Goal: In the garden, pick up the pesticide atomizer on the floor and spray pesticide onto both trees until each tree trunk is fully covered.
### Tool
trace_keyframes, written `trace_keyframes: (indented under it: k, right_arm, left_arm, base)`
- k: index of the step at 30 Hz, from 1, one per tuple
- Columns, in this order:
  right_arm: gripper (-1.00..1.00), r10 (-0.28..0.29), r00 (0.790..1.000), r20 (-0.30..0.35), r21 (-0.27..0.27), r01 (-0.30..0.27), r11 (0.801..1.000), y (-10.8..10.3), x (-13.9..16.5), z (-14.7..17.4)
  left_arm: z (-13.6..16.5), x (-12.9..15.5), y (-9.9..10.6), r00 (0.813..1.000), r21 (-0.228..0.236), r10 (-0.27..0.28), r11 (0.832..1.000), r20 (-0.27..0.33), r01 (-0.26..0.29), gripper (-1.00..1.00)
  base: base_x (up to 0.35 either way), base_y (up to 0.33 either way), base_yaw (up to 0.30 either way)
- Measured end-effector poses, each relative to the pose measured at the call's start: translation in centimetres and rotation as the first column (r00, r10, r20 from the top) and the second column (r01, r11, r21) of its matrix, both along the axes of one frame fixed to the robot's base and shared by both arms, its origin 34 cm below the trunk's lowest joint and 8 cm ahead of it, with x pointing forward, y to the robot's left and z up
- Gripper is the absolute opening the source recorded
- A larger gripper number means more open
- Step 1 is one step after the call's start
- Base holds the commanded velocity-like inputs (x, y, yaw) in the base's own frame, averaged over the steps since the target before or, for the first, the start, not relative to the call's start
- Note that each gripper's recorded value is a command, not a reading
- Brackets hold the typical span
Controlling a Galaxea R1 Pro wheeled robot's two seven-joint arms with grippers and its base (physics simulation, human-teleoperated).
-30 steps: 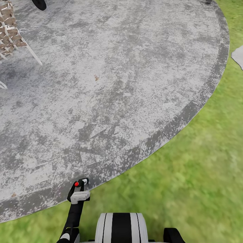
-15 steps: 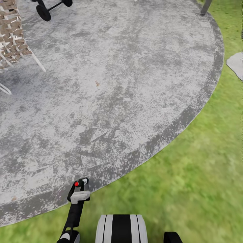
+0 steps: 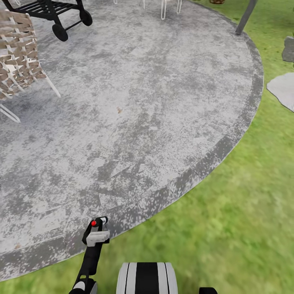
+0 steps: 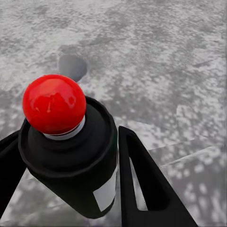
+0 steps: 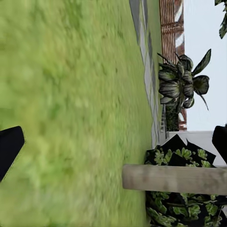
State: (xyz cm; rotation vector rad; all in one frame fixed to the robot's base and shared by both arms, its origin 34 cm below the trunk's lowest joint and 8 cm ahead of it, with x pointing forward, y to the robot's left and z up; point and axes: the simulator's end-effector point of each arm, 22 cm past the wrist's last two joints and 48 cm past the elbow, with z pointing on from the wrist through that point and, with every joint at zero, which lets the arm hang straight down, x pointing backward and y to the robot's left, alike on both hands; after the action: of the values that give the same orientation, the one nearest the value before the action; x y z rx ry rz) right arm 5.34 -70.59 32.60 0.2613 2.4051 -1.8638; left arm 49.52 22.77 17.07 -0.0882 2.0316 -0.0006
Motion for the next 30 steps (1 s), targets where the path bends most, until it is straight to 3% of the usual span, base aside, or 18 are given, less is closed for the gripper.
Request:
trace_keyframes:
  k: [7,10,12,15,18,19,22,24,30]
  right_arm:
    - [1.00,-0.010,0.999,0.032,0.018,0.009,1.000,1.1,0.1,-0.8]
    - [1.00,-0.005,0.999,0.047,0.053,0.003,0.999,1.4,0.5,-1.6]
    - [1.00,0.012,0.998,0.066,0.159,-0.022,0.987,2.3,1.2,-3.8]
    - [1.00,0.020,0.996,0.084,0.212,-0.038,0.977,2.8,1.7,-4.9]
    - [1.00,0.030,0.994,0.110,0.310,-0.062,0.949,4.4,2.4,-7.0]
    - [1.00,0.032,0.992,0.122,0.375,-0.076,0.924,5.9,2.7,-8.4]
    - [1.00,0.032,0.989,0.147,0.442,-0.094,0.892,7.6,3.2,-9.9]
    - [1.00,0.031,0.987,0.160,0.463,-0.102,0.880,8.1,3.5,-10.4]
    - [1.00,0.029,0.982,0.187,0.472,-0.116,0.874,8.5,4.2,-10.6]
  left_arm:
    - [1.0,1.1,-1.0,1.000,-0.016,0.001,1.000,0.015,-0.001,-1.00]
    - [1.0,1.8,-1.4,1.000,-0.026,0.001,1.000,0.000,-0.001,-1.00]
    - [-1.0,1.7,-1.8,0.993,-0.041,-0.005,0.999,-0.121,0.000,-1.00]
    - [-0.9,2.7,-1.8,0.989,-0.045,-0.007,0.999,-0.144,0.000,-1.00]
    - [-0.7,3.8,-1.9,0.987,-0.049,-0.009,0.999,-0.159,0.001,-1.00]
    - [-0.7,3.9,-2.0,0.986,-0.051,-0.010,0.999,-0.166,0.002,-1.00]
    - [-0.7,3.9,-2.2,0.983,-0.055,-0.013,0.999,-0.184,0.003,-1.00]
    - [-0.6,3.9,-2.2,0.981,-0.055,-0.015,0.998,-0.192,0.005,-1.00]
    - [0.2,4.4,-2.1,0.983,-0.056,-0.014,0.998,-0.181,0.004,-1.00]
  base:
    - [0.000,0.000,0.000]
    - [0.000,0.000,0.000]
    - [0.000,0.000,0.000]
    - [0.000,0.000,0.000]
    - [0.000,0.000,0.000]
    - [0.000,0.000,0.000]
    - [0.000,0.000,0.000]
    - [0.000,0.000,0.000]
    - [0.000,0.000,0.000]
